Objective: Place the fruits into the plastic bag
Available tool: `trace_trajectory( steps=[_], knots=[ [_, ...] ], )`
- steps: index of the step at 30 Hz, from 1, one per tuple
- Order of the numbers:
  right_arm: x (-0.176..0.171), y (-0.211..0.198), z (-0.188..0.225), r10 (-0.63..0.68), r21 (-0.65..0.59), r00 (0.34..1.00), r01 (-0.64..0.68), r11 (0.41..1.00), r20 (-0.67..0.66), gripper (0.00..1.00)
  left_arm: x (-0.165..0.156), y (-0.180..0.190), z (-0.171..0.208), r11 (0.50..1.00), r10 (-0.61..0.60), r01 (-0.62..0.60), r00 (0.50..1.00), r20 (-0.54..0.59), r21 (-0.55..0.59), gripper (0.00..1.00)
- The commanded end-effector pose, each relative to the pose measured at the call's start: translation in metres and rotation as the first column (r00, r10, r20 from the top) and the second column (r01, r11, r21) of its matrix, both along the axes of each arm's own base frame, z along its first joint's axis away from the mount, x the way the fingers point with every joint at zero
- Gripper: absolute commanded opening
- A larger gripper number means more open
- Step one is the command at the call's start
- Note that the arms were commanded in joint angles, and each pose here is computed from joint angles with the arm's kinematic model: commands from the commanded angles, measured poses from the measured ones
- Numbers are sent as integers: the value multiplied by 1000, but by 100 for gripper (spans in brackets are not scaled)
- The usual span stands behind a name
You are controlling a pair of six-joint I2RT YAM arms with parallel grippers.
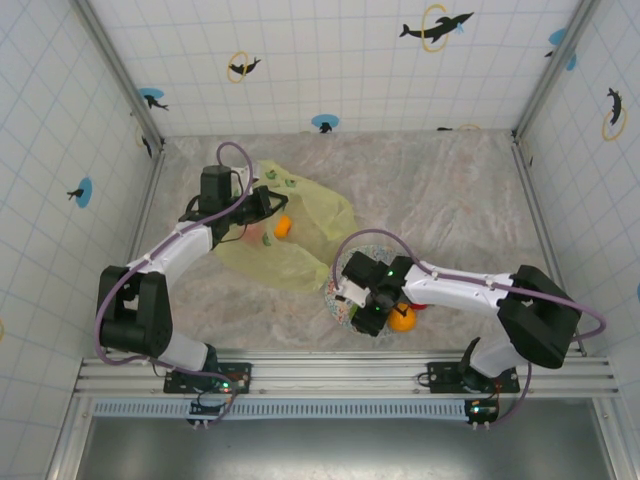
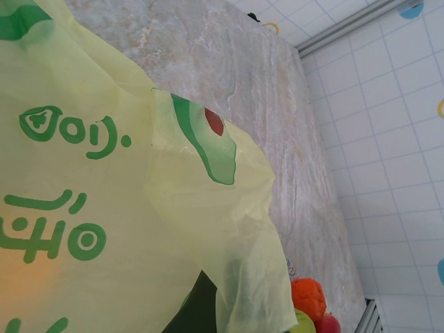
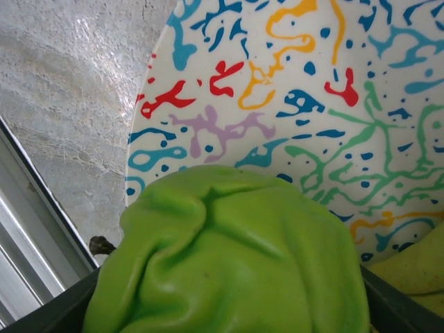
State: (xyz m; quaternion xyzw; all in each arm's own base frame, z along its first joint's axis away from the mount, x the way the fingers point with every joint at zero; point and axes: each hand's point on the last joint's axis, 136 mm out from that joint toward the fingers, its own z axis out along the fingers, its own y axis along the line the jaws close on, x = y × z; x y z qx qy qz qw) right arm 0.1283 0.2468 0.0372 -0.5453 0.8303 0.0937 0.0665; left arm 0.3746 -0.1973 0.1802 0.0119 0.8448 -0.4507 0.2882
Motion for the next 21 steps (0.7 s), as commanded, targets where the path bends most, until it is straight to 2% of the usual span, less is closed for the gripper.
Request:
trace_trajectory(
  steps=[1,6,11,14,18,21],
  knots=[
    [3,3,0,3,20,1000,-3,1000,26,67,1,-1,2,1000,-12,12,1000,21,13,0],
    [7,9,14,-17,88,999,15,996,28,61,0,-1,2,1000,-14,14,1000,21,13,0],
    [24,20,44,-86,247,995,71,966,51,59,1,-1,2,1000,-14,13,1000,21,12,0],
    [45,27,65,-167,371,982,122,920,90,59,0,-2,3,1000,-18,17,1000,22,10,0],
    [88,36,89,-322,523,940,217,824,117,58,0,-2,4,1000,-20,20,1000,23,5,0],
    [122,44,95,-429,593,899,299,748,89,56,-1,-3,6,1000,-22,22,999,24,0,0]
  ],
)
